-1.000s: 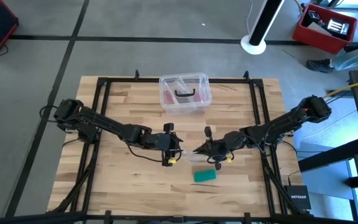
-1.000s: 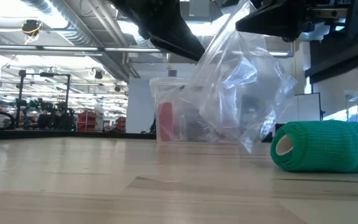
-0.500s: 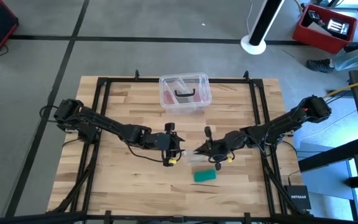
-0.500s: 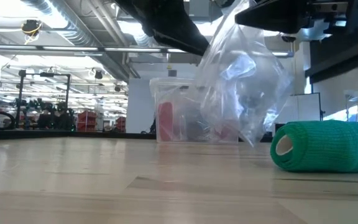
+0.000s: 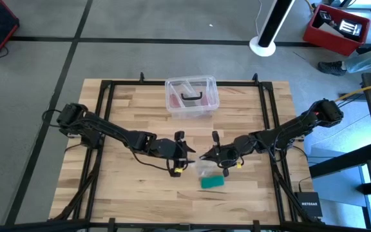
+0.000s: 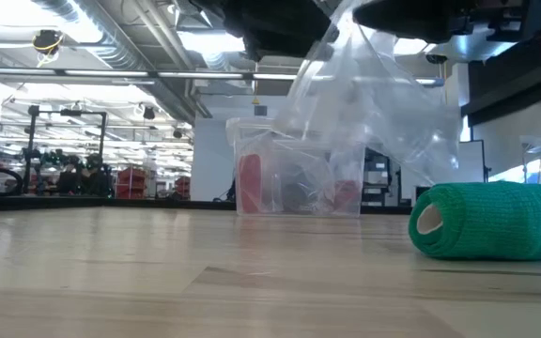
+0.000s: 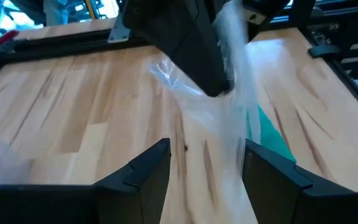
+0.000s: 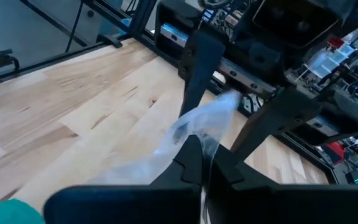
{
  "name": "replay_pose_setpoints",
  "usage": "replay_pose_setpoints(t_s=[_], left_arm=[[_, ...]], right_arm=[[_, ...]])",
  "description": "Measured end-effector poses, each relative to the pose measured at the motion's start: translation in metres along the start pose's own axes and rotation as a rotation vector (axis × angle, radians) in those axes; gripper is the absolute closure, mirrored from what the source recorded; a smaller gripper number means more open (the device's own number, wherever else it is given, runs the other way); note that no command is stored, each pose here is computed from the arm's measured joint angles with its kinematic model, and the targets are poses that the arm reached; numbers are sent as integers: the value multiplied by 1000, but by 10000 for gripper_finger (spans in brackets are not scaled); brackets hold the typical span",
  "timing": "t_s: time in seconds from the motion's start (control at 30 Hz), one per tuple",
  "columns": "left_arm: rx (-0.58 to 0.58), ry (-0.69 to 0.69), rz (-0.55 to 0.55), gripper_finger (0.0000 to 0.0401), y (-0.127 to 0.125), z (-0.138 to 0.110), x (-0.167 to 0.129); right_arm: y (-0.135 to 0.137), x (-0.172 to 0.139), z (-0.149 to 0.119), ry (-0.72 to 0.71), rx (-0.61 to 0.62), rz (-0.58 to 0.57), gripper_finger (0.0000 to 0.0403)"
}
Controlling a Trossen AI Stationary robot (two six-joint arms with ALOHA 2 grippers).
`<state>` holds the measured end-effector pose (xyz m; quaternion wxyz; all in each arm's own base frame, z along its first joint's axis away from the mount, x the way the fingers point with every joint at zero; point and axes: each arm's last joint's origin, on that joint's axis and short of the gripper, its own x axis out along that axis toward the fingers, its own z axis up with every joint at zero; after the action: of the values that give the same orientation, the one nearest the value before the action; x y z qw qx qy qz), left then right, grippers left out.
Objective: Roll bandage
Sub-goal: Open the transparent zip lock bag
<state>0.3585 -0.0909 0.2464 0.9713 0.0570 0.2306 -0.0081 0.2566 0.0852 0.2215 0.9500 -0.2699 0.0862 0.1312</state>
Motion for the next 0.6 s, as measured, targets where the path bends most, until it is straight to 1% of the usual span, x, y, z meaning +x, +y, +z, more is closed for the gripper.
replay_pose_setpoints(t_s=[0.27,0.33,0.4,0.47,0.6], left_arm=[[-67,18,14,223,4,-6,8],[-70,20,47,228,5,-7,10],[-63,27,94,244,6,-8,10],[-56,26,134,270,7,-8,10],[-14,31,142,340,6,-8,10]], right_arm=[[0,0,0,-2,25,-2,401],[0,0,0,-2,25,-2,401],[0,0,0,-2,26,-2,401],[0,0,0,-3,26,-3,401],[0,0,0,-3,27,-4,400]])
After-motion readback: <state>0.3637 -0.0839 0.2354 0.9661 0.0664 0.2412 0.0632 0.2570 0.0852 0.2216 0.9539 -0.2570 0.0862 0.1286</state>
